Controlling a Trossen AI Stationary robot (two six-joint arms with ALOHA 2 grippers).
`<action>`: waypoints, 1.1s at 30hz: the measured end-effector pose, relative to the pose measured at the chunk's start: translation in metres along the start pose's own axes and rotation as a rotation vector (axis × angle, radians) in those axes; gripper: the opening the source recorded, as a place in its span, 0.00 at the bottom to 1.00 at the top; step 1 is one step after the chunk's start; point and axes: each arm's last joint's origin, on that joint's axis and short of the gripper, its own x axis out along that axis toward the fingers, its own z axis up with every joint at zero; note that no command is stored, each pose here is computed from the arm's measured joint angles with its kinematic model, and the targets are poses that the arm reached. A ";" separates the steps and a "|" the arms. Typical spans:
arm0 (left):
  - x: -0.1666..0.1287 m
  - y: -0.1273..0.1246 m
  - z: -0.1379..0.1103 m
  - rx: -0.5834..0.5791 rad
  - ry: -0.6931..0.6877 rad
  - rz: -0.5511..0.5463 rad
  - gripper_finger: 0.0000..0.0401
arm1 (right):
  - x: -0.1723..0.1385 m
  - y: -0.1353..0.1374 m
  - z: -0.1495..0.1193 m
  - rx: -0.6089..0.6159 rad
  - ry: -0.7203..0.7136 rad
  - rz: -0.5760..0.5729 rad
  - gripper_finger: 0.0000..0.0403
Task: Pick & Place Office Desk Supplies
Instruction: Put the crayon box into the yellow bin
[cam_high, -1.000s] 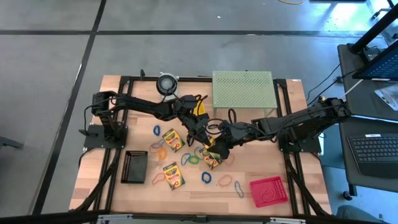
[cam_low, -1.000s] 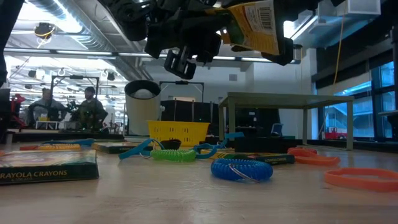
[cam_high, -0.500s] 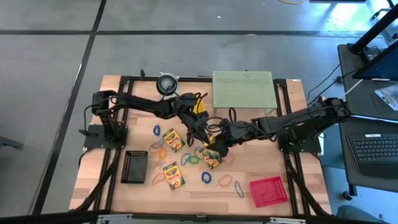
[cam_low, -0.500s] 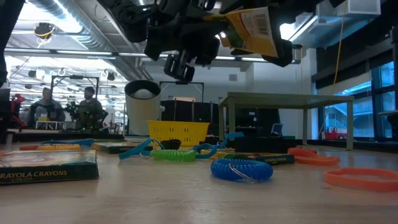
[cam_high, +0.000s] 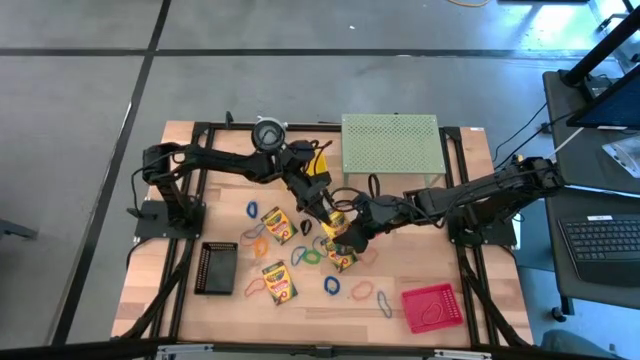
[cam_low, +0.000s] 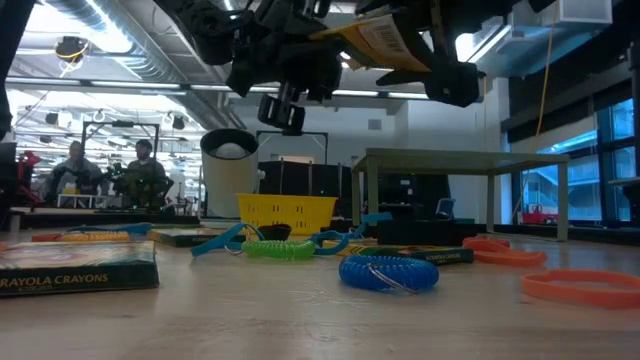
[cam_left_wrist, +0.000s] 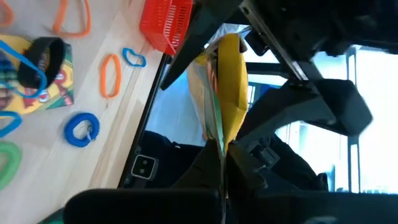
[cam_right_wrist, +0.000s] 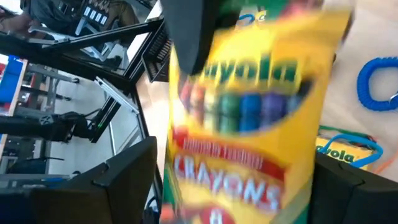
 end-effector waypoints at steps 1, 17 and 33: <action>-0.003 -0.001 0.000 0.002 0.001 0.003 0.00 | 0.000 0.000 0.000 0.006 0.000 0.000 0.79; -0.066 0.005 -0.004 0.038 -0.128 0.181 0.00 | 0.000 0.000 0.001 0.014 -0.016 -0.009 0.79; -0.091 0.002 -0.005 0.069 -0.214 0.232 0.00 | 0.000 0.001 0.002 0.033 -0.060 -0.013 0.79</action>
